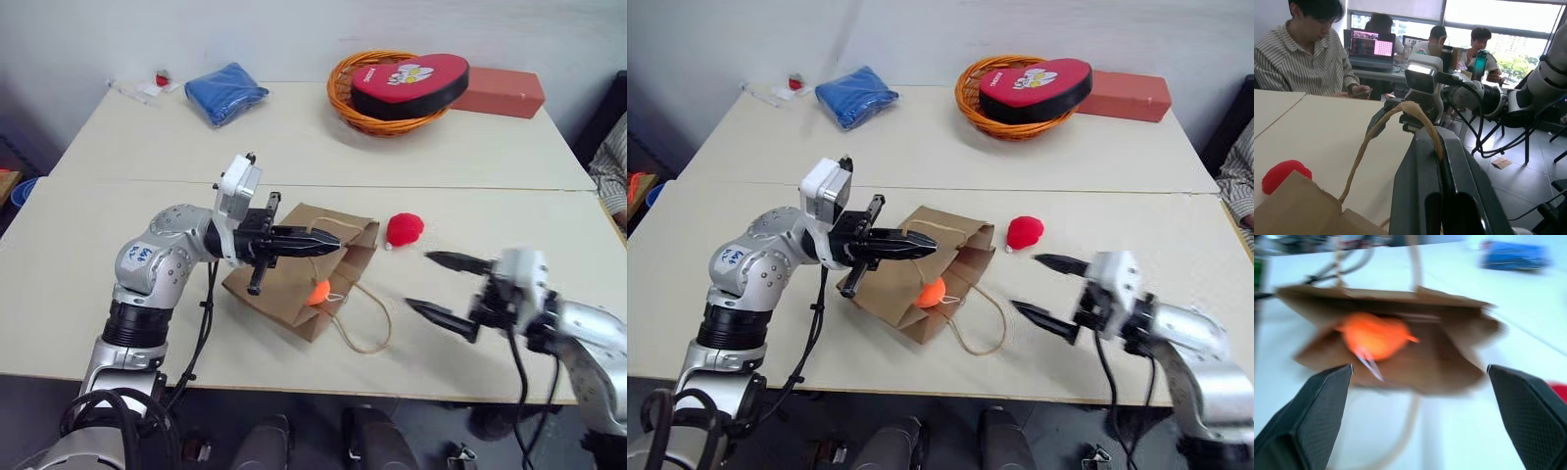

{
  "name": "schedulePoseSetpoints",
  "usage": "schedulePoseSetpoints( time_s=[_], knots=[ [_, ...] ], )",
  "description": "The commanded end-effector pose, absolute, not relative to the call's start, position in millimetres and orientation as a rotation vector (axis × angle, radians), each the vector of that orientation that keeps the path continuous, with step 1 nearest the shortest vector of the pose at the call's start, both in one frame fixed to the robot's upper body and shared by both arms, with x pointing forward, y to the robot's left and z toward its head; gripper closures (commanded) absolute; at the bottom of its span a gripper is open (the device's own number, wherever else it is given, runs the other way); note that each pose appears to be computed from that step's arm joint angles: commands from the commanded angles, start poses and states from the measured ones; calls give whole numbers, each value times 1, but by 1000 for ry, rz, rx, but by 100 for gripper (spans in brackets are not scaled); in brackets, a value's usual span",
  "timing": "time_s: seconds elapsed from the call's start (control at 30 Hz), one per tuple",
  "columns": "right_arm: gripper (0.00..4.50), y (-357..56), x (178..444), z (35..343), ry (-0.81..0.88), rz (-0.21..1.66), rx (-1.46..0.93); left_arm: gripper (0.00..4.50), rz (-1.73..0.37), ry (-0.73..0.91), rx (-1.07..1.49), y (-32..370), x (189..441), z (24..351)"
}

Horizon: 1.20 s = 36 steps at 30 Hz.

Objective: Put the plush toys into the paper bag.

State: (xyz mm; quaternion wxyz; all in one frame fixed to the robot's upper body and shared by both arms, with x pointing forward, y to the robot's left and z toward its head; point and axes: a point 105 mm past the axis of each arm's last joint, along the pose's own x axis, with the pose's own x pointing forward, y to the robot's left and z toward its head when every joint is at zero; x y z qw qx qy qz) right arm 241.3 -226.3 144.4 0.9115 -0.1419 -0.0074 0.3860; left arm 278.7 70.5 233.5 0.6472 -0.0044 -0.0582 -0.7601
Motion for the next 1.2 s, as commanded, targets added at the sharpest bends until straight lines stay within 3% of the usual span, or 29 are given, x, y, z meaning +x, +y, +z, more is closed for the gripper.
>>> schedulePoseSetpoints(
  time_s=[0.03, 0.17, 0.27, 0.43, 0.63, 0.83, 1.07, 1.2],
  knots=[
    [1, -275, 228, 145, -69, 526, -374, 450, -1727, -185, 22, 74, 274, 243],
    [1, -310, 202, 118, 6, 355, -418, 450, -1731, -180, 19, 73, 275, 243],
    [1, -312, 200, 114, 23, 333, -444, 450, -1734, -176, 19, 73, 275, 244],
    [1, -298, 238, 124, 10, 389, -462, 450, -1741, -165, 18, 73, 276, 245],
    [1, -246, 319, 152, 16, 596, -537, 450, -1741, -163, 20, 70, 280, 245],
    [1, -194, 379, 175, 66, 685, -444, 450, -1728, -169, 19, 68, 283, 245],
    [1, -157, 400, 161, 239, 744, -364, 450, -1713, -167, 20, 70, 281, 242],
    [88, -160, 403, 151, 279, 714, -326, 450, -1710, -163, 27, 71, 282, 241]
  ],
)
